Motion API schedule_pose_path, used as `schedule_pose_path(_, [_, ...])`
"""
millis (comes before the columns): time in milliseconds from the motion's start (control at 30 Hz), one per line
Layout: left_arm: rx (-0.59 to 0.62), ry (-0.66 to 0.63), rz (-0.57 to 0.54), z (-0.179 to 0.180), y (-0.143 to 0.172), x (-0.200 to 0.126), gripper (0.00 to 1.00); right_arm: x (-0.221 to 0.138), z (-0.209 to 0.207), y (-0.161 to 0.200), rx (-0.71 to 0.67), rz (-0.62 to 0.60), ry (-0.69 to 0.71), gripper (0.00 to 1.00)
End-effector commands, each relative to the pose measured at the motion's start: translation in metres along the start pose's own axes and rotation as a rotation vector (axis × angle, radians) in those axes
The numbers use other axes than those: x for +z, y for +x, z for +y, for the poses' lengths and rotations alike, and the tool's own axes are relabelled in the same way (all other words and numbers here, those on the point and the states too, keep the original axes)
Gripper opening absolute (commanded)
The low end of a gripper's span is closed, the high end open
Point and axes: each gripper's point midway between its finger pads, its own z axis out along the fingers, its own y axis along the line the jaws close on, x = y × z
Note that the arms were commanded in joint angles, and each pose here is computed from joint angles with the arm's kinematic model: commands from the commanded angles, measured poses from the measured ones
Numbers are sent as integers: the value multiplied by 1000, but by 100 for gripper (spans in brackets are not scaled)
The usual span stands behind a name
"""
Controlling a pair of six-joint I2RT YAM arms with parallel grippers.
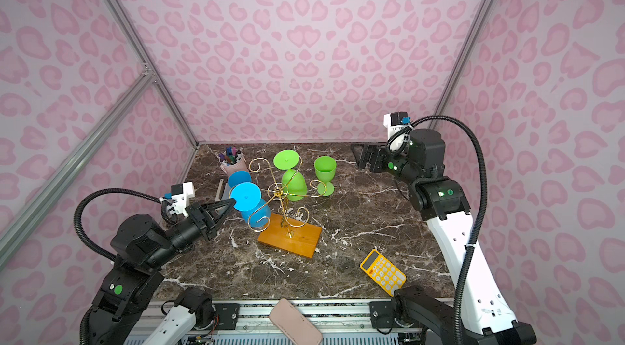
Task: Take the wine glass off the wine glass rack
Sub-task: Pick up the wine glass from the wine glass rack.
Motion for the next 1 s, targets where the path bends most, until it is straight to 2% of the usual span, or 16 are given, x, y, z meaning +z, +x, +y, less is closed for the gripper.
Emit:
schedule_pose_path(0, [49,18,2,-14,1,-9,4,0,1,-2,-5,-10,-7,97])
schedule_pose_path(433, [47,57,-42,-30,5,-38,4,-3,2,-1,-6,-9,-8,97])
schedule_pose_path(633, [104,18,-125,-33,-6,-51,3,-4,2,1,-6,-7,-9,97])
schedule_pose_path(833, [121,62,-177,-56,-15,-62,3,-6,2,1,-12,-6,-5,97])
schedule_pose_path(967, [137,107,-157,-79,-11,-73,3,-6,2,0,-13,-4,-6,97])
